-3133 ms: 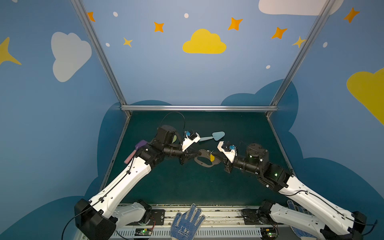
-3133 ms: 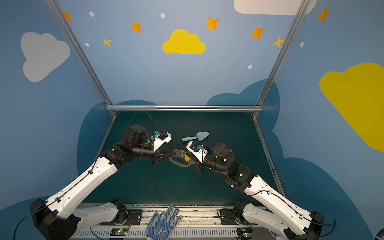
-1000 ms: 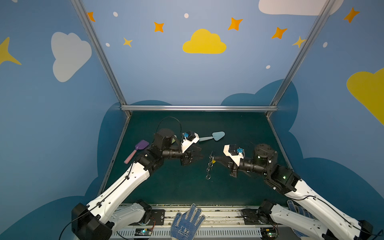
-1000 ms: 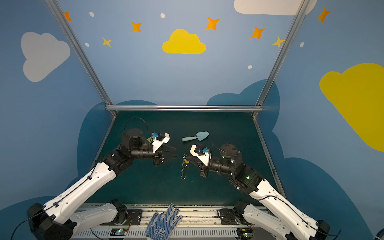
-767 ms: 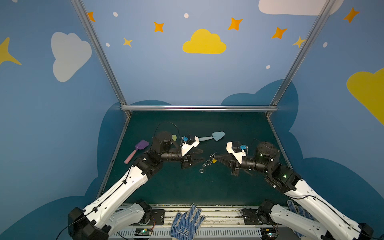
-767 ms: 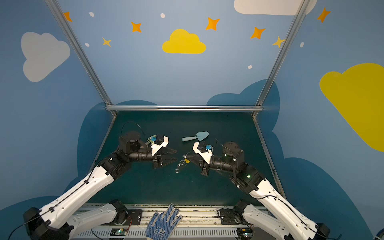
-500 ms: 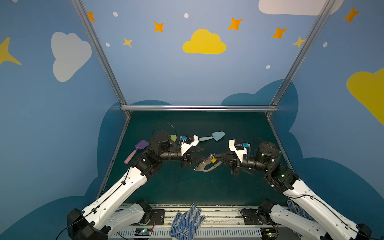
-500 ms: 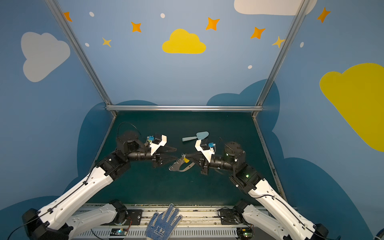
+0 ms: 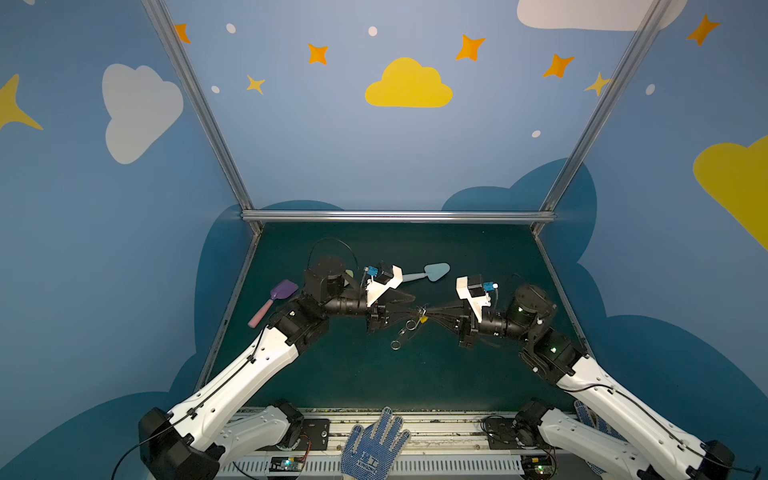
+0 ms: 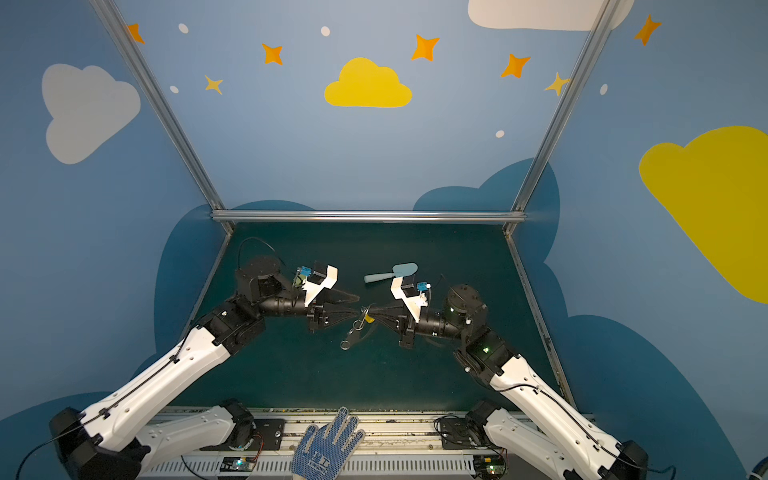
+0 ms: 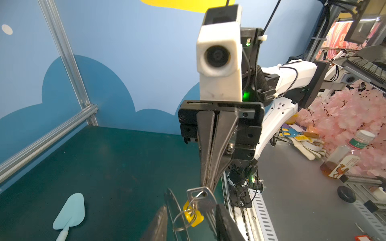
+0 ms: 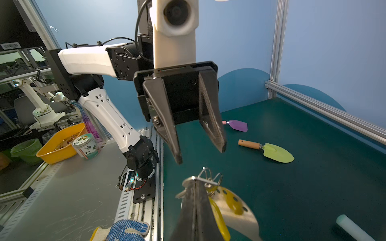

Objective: Put the keys on the keyring

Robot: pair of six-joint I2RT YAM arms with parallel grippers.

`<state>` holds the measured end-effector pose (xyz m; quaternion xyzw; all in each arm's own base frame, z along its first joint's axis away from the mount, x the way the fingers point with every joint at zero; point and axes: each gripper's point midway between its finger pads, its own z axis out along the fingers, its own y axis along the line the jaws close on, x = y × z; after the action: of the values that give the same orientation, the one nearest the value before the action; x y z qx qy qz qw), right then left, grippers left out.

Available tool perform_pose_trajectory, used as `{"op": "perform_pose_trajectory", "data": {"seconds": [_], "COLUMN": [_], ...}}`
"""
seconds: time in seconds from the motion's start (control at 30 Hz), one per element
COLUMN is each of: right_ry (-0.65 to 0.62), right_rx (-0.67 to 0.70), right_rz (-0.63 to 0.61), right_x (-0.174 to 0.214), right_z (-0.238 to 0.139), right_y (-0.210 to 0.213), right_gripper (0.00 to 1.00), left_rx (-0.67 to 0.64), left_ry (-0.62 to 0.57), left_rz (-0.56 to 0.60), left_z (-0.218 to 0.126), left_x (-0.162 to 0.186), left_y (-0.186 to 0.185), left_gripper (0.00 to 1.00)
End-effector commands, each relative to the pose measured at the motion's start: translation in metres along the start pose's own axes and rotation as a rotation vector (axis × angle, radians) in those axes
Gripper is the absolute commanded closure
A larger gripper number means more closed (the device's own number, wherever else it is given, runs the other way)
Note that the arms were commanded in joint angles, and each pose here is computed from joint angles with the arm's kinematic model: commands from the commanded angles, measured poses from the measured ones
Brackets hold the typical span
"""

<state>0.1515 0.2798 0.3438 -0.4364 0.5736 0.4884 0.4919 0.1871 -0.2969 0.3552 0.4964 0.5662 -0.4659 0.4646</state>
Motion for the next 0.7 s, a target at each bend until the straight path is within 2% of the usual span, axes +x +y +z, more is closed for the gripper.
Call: {"op": "perform_pose_trajectory", "data": {"seconds": [0.0, 0.43, 0.67], "right_ry": [-0.05, -0.107, -0.111], "right_rx": [-0.026, -0.077, -0.113], "right_rz": [-0.017, 0.011, 0.013], "right_x": [-0.011, -0.022, -0.024], "right_z": [-0.002, -0.006, -0.006], "right_y": [0.004, 0.008, 0.013], "right_gripper": [1.0, 1.0, 1.0], "left_rx": [0.051, 0.063, 0.081], "left_ry": [-0.01, 0.009, -0.009], "left_rz": [0.008, -0.013, -0.004], "left_z": [0.001, 0.008, 0.01], "left_x": [-0.008, 0.002, -0.004], "left_y": [-0.008, -0.004, -0.004], "left_gripper": [0.6, 0.51, 0.57]}}
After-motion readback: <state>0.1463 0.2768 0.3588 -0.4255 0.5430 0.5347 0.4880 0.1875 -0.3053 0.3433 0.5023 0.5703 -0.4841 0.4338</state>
